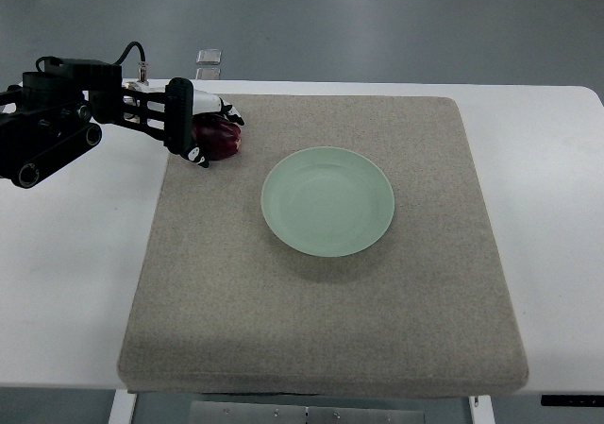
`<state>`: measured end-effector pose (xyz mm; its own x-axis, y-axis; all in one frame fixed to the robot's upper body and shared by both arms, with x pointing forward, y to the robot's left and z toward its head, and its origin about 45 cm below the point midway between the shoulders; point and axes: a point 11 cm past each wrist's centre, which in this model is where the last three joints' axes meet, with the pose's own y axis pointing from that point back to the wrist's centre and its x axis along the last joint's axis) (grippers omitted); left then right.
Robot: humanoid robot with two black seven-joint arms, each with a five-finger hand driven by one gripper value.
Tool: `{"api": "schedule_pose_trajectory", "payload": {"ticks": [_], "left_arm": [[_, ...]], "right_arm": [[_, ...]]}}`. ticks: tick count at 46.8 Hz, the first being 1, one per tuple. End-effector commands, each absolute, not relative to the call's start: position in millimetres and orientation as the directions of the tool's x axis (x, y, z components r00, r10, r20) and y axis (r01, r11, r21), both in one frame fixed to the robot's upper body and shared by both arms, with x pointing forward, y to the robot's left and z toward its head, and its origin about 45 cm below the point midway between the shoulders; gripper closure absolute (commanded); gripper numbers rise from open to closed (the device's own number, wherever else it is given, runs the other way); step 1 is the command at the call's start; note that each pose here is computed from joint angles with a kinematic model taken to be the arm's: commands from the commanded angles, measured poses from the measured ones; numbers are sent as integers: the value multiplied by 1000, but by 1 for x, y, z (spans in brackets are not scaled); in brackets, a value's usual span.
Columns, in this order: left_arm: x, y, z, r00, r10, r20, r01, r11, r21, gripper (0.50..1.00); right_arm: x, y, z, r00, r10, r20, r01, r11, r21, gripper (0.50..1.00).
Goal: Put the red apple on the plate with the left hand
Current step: 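Close the left hand fingers around the apple, then lift the apple and carry it over the green plate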
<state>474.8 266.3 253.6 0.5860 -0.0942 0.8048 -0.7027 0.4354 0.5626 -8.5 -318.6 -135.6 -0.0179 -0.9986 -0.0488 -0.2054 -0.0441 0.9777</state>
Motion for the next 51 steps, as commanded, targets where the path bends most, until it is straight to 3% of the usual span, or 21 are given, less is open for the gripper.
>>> {"api": "schedule_pose_trajectory", "payload": {"ticks": [1,13,21,36,51], "left_arm": [[475,266,254,584,-97,806,-703,436,562,716],[476,270,253,571,-134,810,-710,415,569,868],[478,265,253,551,-129,824,-721,424,548,902],[483,254,270,508,-109,855,-738,457,497,900],[470,174,295,454,-115,884,-655,629,419,879]], "right_arm": [[-9,-318,-136,-18,-999,-50,-205,-45,978,536],[-9,-319,-136,-19,-999,-48,-205,-43,978,536],[-8,-318,-136,-18,-999,-50,-206,-45,977,536],[-9,-318,-136,-18,-999,-50,-205,-45,978,536],[-8,-319,-136,-18,-999,-48,-206,-43,978,536]]}}
